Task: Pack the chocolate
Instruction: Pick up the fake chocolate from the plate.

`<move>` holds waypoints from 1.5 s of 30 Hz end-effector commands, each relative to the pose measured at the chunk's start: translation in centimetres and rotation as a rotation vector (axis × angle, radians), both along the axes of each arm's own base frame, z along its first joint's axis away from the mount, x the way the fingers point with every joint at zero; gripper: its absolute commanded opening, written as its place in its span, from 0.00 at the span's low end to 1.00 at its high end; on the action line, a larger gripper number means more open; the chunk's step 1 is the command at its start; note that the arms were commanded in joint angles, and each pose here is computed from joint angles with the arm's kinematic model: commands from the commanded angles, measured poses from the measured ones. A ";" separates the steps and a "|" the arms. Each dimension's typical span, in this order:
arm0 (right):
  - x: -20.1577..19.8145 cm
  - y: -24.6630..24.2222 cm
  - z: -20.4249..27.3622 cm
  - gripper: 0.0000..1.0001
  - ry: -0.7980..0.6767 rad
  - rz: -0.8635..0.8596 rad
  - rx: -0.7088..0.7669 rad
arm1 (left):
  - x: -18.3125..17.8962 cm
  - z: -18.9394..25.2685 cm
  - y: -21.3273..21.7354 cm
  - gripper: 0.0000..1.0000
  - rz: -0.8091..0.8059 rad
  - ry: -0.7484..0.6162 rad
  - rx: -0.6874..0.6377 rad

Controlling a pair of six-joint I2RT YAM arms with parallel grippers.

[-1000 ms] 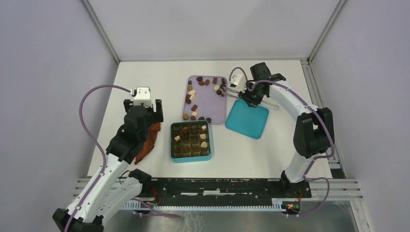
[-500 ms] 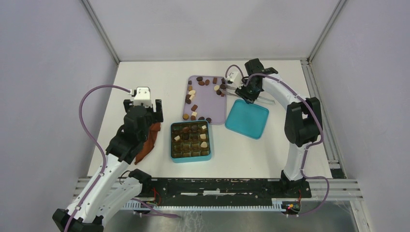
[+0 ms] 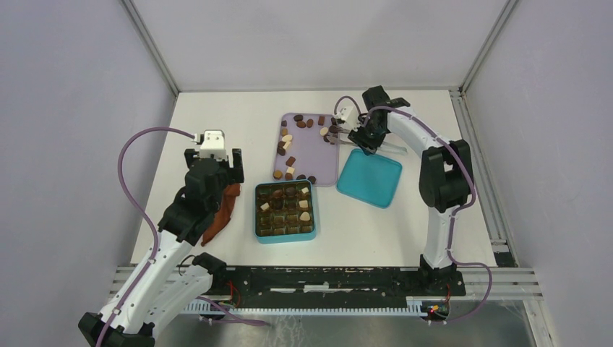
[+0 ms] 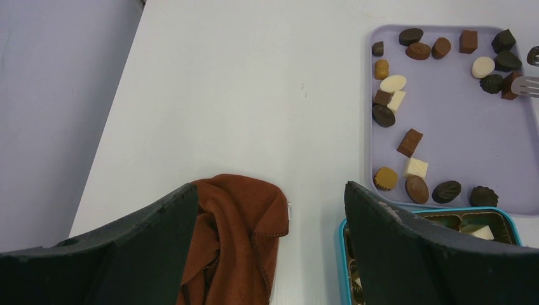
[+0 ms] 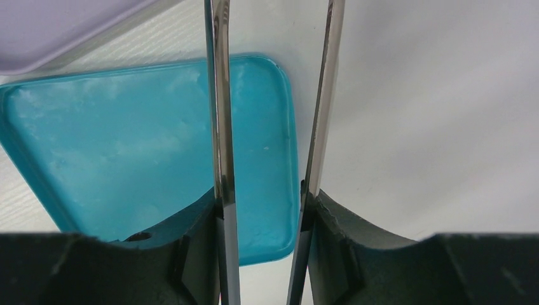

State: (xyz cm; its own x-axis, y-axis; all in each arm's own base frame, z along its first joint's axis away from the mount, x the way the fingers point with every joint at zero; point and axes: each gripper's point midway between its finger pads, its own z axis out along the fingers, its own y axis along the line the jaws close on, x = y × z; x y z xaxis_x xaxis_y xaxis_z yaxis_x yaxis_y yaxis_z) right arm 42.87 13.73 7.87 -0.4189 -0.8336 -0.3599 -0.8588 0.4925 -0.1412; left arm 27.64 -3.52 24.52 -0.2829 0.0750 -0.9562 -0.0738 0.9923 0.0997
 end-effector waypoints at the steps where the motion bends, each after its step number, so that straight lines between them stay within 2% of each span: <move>1: 1.4 0.9 1.1 0.49 -0.032 -0.003 0.024 | 0.3 1.1 0.0 0.90 -0.005 -0.043 -0.011; 22: 1.4 1.5 -0.7 0.50 0.038 -0.006 0.034 | 0.3 1.1 0.0 0.90 -0.004 -0.042 -0.011; 34: 0.2 2.0 -0.1 0.42 0.058 0.012 0.075 | 0.3 1.1 -0.1 0.90 -0.007 -0.042 -0.011; 45: 0.1 1.7 -1.2 0.51 0.090 0.004 0.048 | 0.3 1.1 0.0 0.90 -0.005 -0.042 -0.010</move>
